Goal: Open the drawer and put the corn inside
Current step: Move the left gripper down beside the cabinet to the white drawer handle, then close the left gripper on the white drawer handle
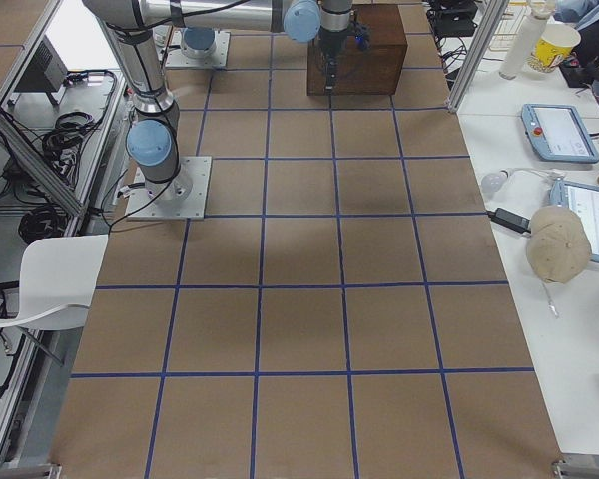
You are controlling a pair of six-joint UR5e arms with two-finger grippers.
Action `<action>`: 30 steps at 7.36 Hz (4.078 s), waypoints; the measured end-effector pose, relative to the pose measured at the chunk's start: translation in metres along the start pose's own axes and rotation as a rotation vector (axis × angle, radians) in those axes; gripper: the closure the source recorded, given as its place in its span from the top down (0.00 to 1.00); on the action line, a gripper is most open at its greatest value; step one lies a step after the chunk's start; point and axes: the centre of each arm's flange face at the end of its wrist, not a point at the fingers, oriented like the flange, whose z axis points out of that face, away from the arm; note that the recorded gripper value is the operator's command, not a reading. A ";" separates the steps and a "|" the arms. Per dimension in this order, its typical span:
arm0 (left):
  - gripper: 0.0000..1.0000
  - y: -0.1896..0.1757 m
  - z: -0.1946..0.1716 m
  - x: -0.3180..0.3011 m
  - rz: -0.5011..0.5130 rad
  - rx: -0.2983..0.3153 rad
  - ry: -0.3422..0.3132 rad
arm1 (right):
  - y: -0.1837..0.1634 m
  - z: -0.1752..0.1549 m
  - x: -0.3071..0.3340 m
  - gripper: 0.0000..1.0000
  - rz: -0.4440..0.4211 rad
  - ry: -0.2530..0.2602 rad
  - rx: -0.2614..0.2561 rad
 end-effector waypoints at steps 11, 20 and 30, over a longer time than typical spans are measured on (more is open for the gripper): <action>1.00 -0.018 0.038 -0.051 0.032 0.035 0.110 | 0.000 0.000 0.000 1.00 0.000 0.000 0.000; 1.00 -0.062 0.121 -0.042 0.086 0.116 0.392 | 0.000 0.000 0.000 1.00 0.000 0.000 0.000; 1.00 -0.065 0.143 -0.024 0.096 0.065 0.427 | 0.000 0.000 0.000 1.00 0.000 0.000 0.000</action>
